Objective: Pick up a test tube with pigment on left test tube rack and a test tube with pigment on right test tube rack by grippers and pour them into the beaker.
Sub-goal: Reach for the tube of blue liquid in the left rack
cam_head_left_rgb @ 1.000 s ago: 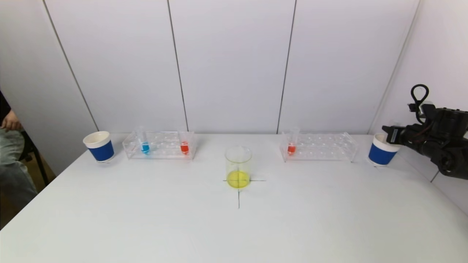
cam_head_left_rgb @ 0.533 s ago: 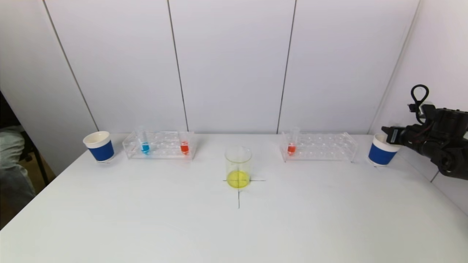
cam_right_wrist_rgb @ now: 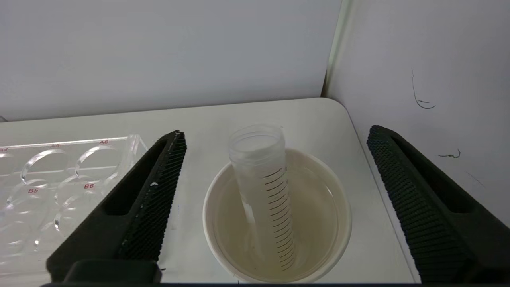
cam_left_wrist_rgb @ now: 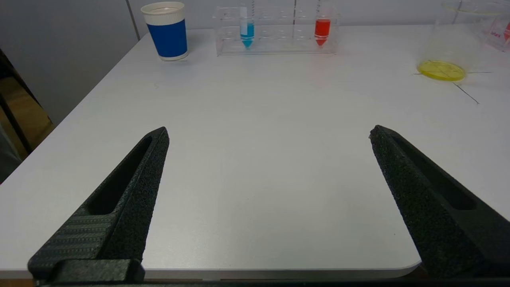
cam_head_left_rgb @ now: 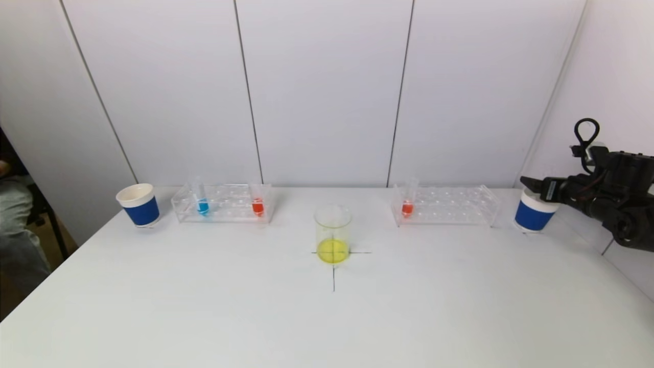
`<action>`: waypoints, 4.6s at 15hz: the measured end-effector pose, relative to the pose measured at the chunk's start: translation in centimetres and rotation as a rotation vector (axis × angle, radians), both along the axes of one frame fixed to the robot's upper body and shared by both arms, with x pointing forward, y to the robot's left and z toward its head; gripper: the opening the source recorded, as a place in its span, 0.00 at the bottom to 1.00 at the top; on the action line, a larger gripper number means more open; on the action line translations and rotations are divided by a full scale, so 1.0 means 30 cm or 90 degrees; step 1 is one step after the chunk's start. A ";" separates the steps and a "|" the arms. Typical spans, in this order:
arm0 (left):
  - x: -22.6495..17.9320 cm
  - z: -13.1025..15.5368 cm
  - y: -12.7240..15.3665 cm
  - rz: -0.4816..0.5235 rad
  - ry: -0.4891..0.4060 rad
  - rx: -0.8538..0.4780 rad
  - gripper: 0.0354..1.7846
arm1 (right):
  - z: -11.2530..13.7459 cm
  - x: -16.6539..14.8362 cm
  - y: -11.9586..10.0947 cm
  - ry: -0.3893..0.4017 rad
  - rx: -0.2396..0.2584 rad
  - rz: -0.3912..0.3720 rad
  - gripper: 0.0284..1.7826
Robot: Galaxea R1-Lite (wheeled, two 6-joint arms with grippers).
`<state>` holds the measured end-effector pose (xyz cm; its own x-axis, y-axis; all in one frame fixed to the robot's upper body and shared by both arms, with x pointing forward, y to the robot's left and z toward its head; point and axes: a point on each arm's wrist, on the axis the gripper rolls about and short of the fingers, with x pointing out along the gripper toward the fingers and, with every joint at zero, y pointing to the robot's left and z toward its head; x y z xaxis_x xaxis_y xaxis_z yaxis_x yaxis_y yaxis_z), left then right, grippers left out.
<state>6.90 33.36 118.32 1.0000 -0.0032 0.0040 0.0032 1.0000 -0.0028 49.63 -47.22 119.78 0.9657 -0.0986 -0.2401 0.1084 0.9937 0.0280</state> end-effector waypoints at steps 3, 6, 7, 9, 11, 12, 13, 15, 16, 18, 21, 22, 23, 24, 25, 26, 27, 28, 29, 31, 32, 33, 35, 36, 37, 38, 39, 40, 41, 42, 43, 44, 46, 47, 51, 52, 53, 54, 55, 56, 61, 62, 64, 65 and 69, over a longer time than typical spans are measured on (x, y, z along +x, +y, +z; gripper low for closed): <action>0.000 0.000 0.000 0.000 0.000 0.000 0.99 | 0.053 -0.011 0.015 -0.024 -0.002 0.005 1.00; 0.000 0.000 0.000 0.000 0.000 0.000 0.99 | 0.143 -0.046 0.074 -0.057 0.007 0.030 1.00; 0.000 0.000 0.000 0.000 0.000 0.000 0.99 | 0.178 -0.069 0.104 -0.067 0.008 0.041 1.00; 0.000 0.000 0.000 -0.001 0.000 0.000 0.99 | 0.247 -0.129 0.175 -0.087 0.012 0.067 0.99; 0.000 0.000 0.000 0.000 0.000 0.000 0.99 | 0.311 -0.205 0.252 -0.105 0.017 0.097 0.99; 0.000 0.000 0.000 0.000 0.000 0.000 0.99 | 0.339 -0.250 0.289 -0.113 0.019 0.113 0.99; 0.000 0.000 0.000 -0.001 0.000 0.000 0.99 | 0.365 -0.302 0.325 -0.122 0.020 0.129 0.99; 0.000 0.000 0.000 0.000 0.000 0.000 0.99 | 0.399 -0.406 0.377 -0.135 0.021 0.154 0.99; 0.000 0.000 0.000 0.000 0.000 0.000 0.99 | 0.412 -0.460 0.392 -0.143 0.020 0.162 0.99; 0.000 0.000 0.000 -0.001 0.000 0.000 0.99 | 0.425 -0.572 0.413 -0.157 0.019 0.169 0.99; 0.000 0.000 0.000 -0.001 0.000 0.000 0.99 | 0.431 -0.740 0.428 -0.185 0.014 0.169 0.99; 0.000 0.000 0.000 0.000 0.000 0.000 0.99 | 0.428 -0.795 0.432 -0.189 0.014 0.169 0.99; 0.000 0.000 0.000 -0.001 0.000 0.000 0.99 | 0.428 -0.851 0.436 -0.195 0.014 0.170 0.99; 0.000 0.000 0.000 -0.001 0.000 0.000 0.99 | 0.425 -0.912 0.441 -0.198 0.016 0.171 0.99; 0.000 0.000 0.000 0.000 0.000 0.000 0.99 | 0.423 -0.970 0.445 -0.201 0.018 0.172 0.99; 0.000 0.000 0.000 -0.001 0.000 0.000 0.99 | 0.419 -1.028 0.449 -0.202 0.021 0.173 0.99; 0.000 0.000 0.000 0.000 0.000 0.000 0.99 | 0.413 -1.085 0.453 -0.202 0.025 0.174 0.99; 0.000 0.000 0.000 0.000 0.000 0.000 0.99 | 0.401 -1.145 0.457 -0.199 0.029 0.175 0.99; 0.000 0.000 0.000 0.000 0.000 0.000 0.99 | 0.386 -1.196 0.461 -0.194 0.033 0.177 0.99; 0.000 0.000 0.000 0.000 0.000 0.000 0.99 | 0.345 -1.286 0.467 -0.180 0.039 0.181 0.99; 0.000 0.000 0.000 0.000 0.000 0.000 0.99 | 0.324 -1.323 0.470 -0.177 0.041 0.184 0.99; 0.000 0.000 0.000 0.000 0.000 0.000 0.99 | 0.306 -1.351 0.472 -0.176 0.042 0.184 0.99; 0.000 0.000 0.000 -0.001 0.000 0.000 0.99 | 0.290 -1.389 0.473 -0.191 0.041 0.183 0.99; 0.000 0.000 0.000 -0.001 0.000 0.000 0.99 | 0.283 -1.407 0.474 -0.203 0.039 0.189 0.99; 0.000 0.000 0.000 -0.001 0.000 0.000 0.99 | 0.271 -1.427 0.474 -0.207 0.039 0.197 0.99; 0.000 0.000 0.000 -0.001 0.000 0.000 0.99 | 0.255 -1.450 0.474 -0.205 0.041 0.205 0.99; 0.000 0.000 0.000 0.000 0.000 0.000 0.99 | 0.237 -1.474 0.474 -0.200 0.042 0.209 0.99; 0.000 0.000 0.000 -0.001 0.000 0.000 0.99 | 0.216 -1.496 0.473 -0.196 0.042 0.209 0.99; 0.000 0.000 0.000 0.000 0.000 0.000 0.99 | 0.197 -1.515 0.472 -0.197 0.038 0.203 0.99; 0.000 0.000 0.000 0.000 0.000 0.000 0.99 | 0.186 -1.527 0.469 -0.207 0.032 0.184 0.99; 0.000 0.000 0.000 0.000 0.000 0.000 0.99 | 0.178 -1.532 0.466 -0.215 0.023 0.159 0.99; 0.000 0.000 0.000 0.000 0.000 0.000 0.99 | 0.167 -1.531 0.464 -0.218 0.012 0.140 0.99; 0.000 0.000 0.000 -0.001 0.000 0.000 0.99 | 0.150 -1.518 0.459 -0.243 -0.012 0.109 0.99; 0.000 0.000 0.000 0.000 0.000 0.000 0.99 | 0.145 -1.507 0.459 -0.270 -0.018 0.102 0.99; 0.000 0.000 0.000 0.000 0.000 0.000 0.99 | 0.087 -1.454 0.457 -0.377 -0.100 0.090 0.99; 0.000 0.000 0.000 0.000 0.000 0.000 0.99 | 0.077 -1.450 0.457 -0.378 -0.123 0.086 0.99; 0.000 0.000 0.000 0.000 0.000 0.000 0.99 | 0.059 -1.443 0.456 -0.351 -0.126 0.084 0.99; 0.000 0.000 0.000 -0.001 0.000 0.000 0.99 | 0.035 -1.436 0.455 -0.308 -0.124 0.075 0.99; 0.000 0.000 0.000 0.000 0.000 0.000 0.99 | 0.012 -1.430 0.453 -0.265 -0.122 0.066 0.99; 0.000 0.000 0.000 0.000 0.000 0.000 0.99 | -0.011 -1.427 0.453 -0.224 -0.120 0.066 0.99; 0.000 0.000 0.000 0.000 0.000 0.000 0.99 | -0.050 -1.425 0.455 -0.150 -0.091 0.092 0.99; 0.000 0.000 0.000 0.000 0.000 0.000 0.99 | -0.049 -1.425 0.455 -0.152 -0.085 0.090 0.99; 0.000 0.000 0.000 0.000 0.000 0.000 0.99 | -0.051 -1.425 0.455 -0.151 -0.081 0.084 0.99; 0.000 0.000 0.000 0.000 0.000 0.000 0.99 | -0.051 -1.425 0.454 -0.150 -0.077 0.082 0.99; 0.000 0.000 0.000 0.000 0.000 0.000 0.99 | -0.053 -1.424 0.454 -0.150 -0.065 0.079 0.99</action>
